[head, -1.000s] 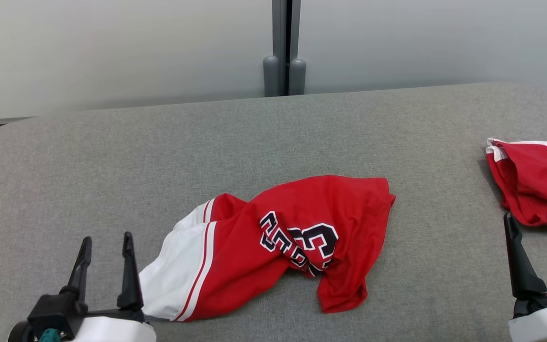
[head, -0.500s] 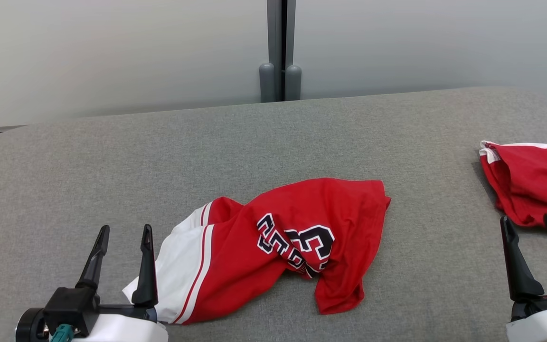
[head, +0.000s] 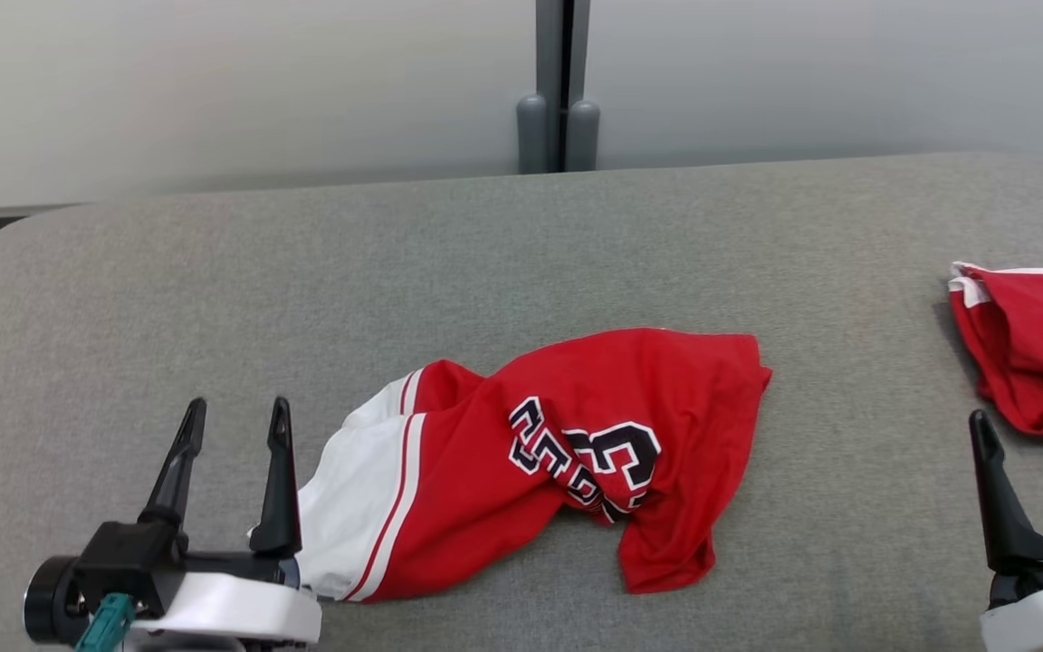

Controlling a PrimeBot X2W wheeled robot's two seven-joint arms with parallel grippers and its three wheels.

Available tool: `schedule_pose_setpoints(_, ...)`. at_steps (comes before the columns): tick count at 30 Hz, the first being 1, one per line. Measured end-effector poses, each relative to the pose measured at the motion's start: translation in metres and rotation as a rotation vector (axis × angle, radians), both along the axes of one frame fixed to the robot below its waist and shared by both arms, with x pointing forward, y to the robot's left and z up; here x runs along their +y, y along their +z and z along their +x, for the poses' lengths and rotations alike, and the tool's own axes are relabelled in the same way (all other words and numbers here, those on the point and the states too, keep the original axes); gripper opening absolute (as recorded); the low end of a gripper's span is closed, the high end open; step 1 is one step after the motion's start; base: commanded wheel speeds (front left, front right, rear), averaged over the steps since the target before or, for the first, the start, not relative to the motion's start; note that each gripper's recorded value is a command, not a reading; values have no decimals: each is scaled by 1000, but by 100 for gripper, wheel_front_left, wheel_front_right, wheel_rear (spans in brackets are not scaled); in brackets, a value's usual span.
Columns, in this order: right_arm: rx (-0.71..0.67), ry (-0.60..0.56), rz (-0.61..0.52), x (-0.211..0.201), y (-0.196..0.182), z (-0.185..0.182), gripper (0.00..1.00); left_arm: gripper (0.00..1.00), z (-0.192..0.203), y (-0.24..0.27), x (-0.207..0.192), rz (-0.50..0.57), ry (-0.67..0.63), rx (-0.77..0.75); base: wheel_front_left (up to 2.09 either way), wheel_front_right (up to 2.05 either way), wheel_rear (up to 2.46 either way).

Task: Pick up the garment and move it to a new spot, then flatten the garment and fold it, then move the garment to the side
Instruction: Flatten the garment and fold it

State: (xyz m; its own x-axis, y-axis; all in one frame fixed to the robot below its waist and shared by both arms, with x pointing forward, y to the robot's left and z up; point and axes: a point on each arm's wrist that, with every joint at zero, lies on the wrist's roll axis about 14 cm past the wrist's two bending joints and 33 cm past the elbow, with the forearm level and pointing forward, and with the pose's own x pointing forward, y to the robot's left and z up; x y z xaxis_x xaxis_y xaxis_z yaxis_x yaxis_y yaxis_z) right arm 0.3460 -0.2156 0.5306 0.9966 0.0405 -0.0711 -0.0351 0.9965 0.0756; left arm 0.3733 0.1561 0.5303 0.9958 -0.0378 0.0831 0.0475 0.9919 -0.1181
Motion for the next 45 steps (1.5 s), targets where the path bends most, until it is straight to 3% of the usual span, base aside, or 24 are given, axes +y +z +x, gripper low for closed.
schedule_pose_setpoints(5, 55, 15, -6, -4, -19, 15, 100, 100, 10, 11, 2, -10, 12, -39, 0, 0, 0)
schedule_pose_setpoints(14, 187, 147, -41, 13, -74, 93, 100, 100, 37, 19, 6, -22, 44, -97, 0, 0, 0)
schedule_pose_setpoints(19, 360, 261, -15, 46, -128, 120, 100, 100, 46, 3, 17, -2, 77, -62, 0, 0, 0)
schedule_pose_setpoints(24, 559, 366, -9, 74, -174, 120, 100, 100, 50, -10, 26, 12, 96, -31, 0, 0, 0)
schedule_pose_setpoints(25, 583, 379, -2, 77, -177, 120, 87, 100, 50, -10, 27, 13, 98, -31, 0, 0, 0)
schedule_pose_setpoints(27, 617, 396, -16, 77, -179, 120, 0, 100, 50, -12, 26, 14, 96, -28, 0, 0, 0)
schedule_pose_setpoints(29, 623, 403, -10, 77, -177, 119, 0, 100, 50, -12, 25, 13, 92, -29, 0, 0, 0)
schedule_pose_setpoints(32, 525, 387, -11, 73, -161, 129, 0, 100, 51, -11, 23, 10, 86, -32, 0, 0, 0)
schedule_pose_setpoints(39, 121, 344, -90, 58, -77, 165, 0, 100, 53, -5, 16, 9, 64, -55, 0, 0, 0)
schedule_pose_setpoints(45, 126, 380, -109, 66, -89, 125, 0, 100, 54, -2, 7, 1, 39, -66, 0, 0, 0)
